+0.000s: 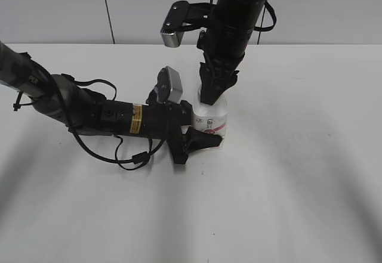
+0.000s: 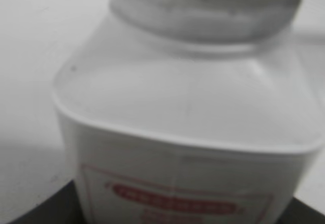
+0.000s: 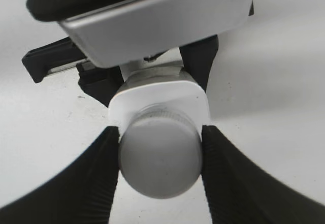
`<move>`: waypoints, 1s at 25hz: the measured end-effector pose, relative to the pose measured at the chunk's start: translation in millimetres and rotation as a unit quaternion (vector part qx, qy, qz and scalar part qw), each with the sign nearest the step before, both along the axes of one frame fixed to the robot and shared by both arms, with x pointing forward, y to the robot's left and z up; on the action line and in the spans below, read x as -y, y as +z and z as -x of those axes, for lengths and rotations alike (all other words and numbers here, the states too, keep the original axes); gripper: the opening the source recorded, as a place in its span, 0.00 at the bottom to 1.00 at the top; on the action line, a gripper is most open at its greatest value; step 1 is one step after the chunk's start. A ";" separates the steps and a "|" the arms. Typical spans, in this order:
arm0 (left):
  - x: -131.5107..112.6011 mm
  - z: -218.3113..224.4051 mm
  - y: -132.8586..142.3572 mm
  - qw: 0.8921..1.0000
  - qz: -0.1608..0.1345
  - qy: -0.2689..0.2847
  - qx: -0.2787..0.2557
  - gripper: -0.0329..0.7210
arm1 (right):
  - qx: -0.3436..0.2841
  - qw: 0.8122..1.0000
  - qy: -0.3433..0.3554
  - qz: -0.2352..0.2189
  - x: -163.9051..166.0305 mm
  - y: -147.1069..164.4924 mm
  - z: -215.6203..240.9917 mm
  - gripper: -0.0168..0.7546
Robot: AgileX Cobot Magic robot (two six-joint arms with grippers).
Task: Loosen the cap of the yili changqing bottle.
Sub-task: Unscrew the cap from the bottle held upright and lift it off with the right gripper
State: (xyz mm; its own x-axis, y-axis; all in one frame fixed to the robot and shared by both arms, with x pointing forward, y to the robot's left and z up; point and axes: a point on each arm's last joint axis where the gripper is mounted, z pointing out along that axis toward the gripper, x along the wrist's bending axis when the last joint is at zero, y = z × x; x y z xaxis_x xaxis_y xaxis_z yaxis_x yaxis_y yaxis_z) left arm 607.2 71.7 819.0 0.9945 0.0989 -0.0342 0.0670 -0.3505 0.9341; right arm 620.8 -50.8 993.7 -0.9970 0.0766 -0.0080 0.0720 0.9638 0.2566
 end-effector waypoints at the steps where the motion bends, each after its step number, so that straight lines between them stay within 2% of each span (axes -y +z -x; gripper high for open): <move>1: 0.0 0.0 0.0 1.000 0.000 0.000 0.000 0.57 | -0.001 1.000 0.000 -0.001 -0.2 0.0 0.1 0.53; 13: 0.0 0.0 0.0 1.000 0.000 0.000 0.000 0.57 | -0.001 1.000 0.001 -0.002 -0.3 0.1 0.2 0.54; 20: 0.0 0.0 0.1 1.000 0.000 0.000 0.000 0.57 | -0.001 1.000 0.001 -0.003 -0.5 0.1 0.3 0.70; 25: 0.0 0.0 0.1 1.000 0.000 0.000 0.000 0.57 | -0.007 1.000 -0.019 -0.006 -0.9 0.5 0.4 0.73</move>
State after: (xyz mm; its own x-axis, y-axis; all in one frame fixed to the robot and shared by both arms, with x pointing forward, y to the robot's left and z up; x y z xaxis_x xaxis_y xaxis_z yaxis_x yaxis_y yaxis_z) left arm 607.2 71.7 819.0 0.9946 0.0984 -0.0344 0.0669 -0.3499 0.9344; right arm 620.5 -49.9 994.3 -0.9935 0.1140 0.0075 0.1118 0.9574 0.2664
